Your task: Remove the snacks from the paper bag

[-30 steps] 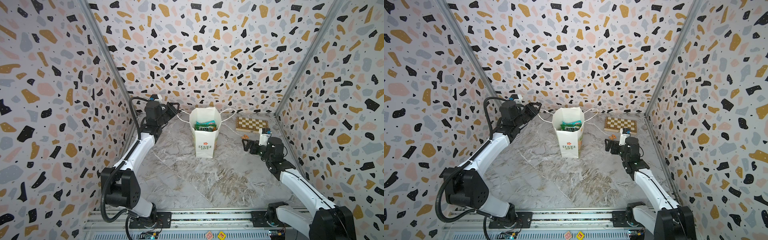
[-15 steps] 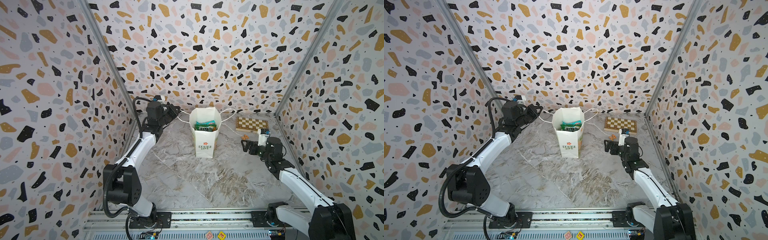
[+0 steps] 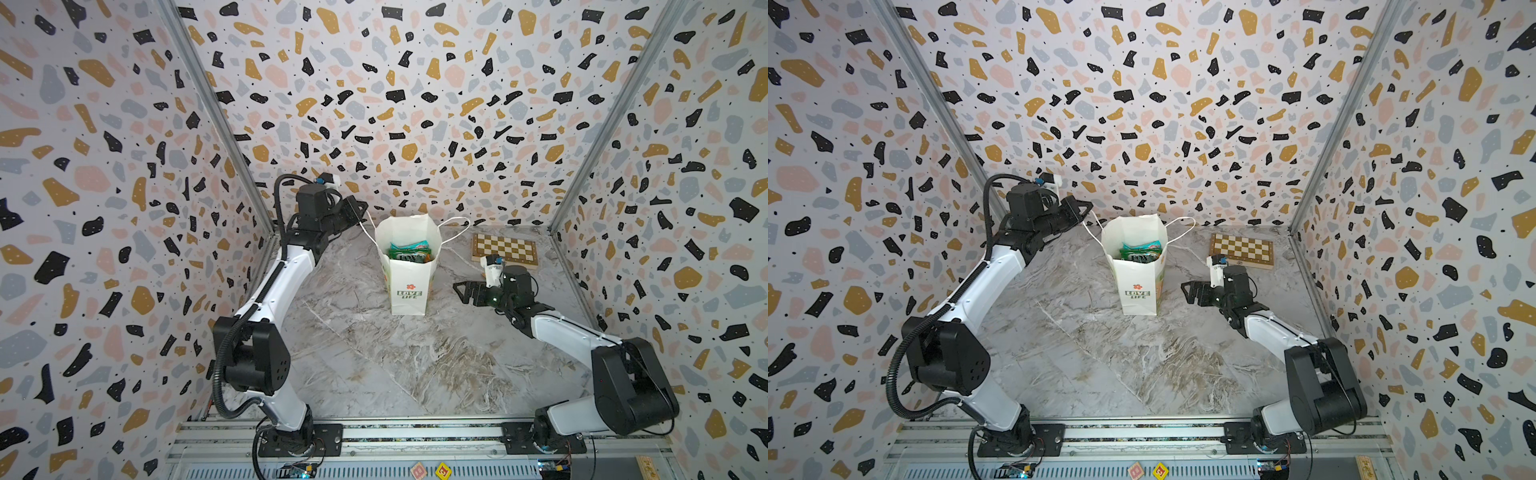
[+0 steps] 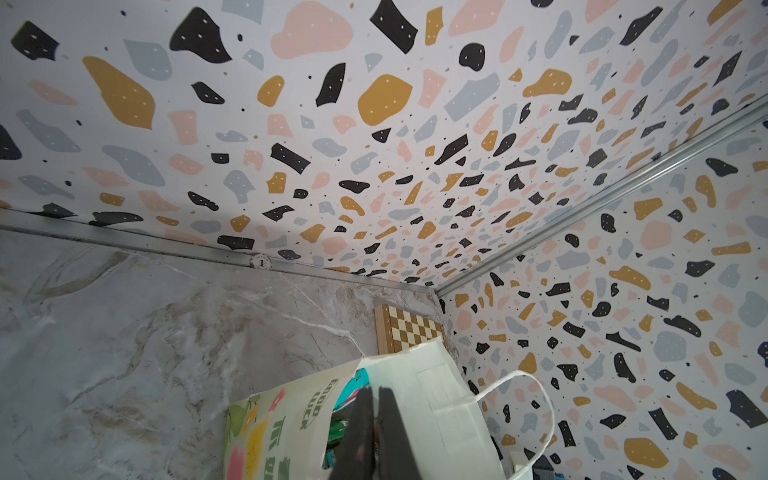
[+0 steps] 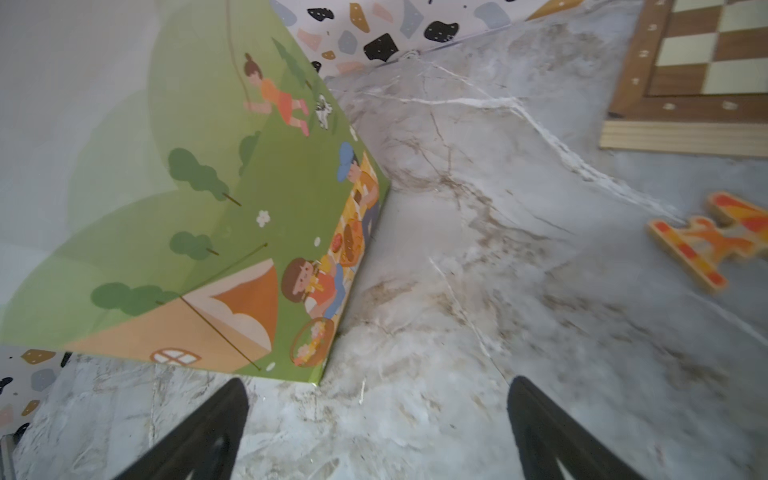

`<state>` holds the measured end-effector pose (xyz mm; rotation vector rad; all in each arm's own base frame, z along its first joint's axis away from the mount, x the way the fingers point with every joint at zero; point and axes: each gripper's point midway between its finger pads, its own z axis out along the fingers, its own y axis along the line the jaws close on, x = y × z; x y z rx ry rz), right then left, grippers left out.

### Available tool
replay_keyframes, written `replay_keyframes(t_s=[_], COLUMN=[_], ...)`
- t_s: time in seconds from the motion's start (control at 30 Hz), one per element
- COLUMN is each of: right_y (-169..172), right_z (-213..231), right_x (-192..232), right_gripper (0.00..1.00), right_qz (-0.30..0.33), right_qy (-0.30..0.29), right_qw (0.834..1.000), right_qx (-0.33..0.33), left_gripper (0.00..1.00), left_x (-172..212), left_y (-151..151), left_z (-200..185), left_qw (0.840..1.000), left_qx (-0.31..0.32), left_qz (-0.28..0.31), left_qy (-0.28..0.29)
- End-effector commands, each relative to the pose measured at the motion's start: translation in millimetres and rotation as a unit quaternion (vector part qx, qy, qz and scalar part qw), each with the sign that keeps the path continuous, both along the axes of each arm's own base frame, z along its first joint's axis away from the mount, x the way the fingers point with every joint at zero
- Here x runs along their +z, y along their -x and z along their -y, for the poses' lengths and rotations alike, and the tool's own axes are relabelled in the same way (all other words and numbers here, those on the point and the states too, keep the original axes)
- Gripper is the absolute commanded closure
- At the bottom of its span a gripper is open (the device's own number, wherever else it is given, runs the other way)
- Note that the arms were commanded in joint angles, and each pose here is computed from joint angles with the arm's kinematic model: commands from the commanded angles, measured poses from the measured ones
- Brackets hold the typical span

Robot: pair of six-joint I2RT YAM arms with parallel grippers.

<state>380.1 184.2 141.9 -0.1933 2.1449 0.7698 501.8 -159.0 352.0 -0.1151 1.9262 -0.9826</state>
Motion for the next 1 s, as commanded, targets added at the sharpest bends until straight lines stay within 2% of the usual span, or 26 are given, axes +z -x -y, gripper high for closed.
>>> replay_keyframes(t_s=[0.0, 0.17, 0.3, 0.6, 0.73, 0.97], right_y=[-19, -36, -39, -20, -12, 2], right_z=[-26, -38, -59, -125, -150, -200], right_x=[25, 14, 2, -7, -6, -6], right_gripper=[0.01, 0.00, 0.03, 0.05, 0.04, 0.03], right_qz=[0.040, 0.039, 0.034, 0.032, 0.035, 0.046], right_qy=[-0.024, -0.018, -0.015, -0.042, -0.057, -0.068], right_qw=[0.999, 0.999, 0.998, 0.990, 0.987, 0.979], right_qx=[0.028, 0.028, 0.057, 0.132, 0.149, 0.189], left_gripper=[1.00, 1.00, 1.00, 1.00, 1.00, 1.00], left_x=[31, 38, 46, 68, 72, 78], left_y=[1, -4, -8, 2, 16, 62], left_z=[8, 22, 26, 35, 38, 50], left_qw=[0.997, 0.994, 0.993, 0.990, 0.988, 0.982], left_qx=[-0.042, -0.086, -0.098, -0.116, -0.124, -0.151], left_qz=[0.058, 0.061, 0.064, 0.082, 0.079, 0.096], left_qy=[-0.014, -0.003, -0.007, -0.024, -0.038, -0.057])
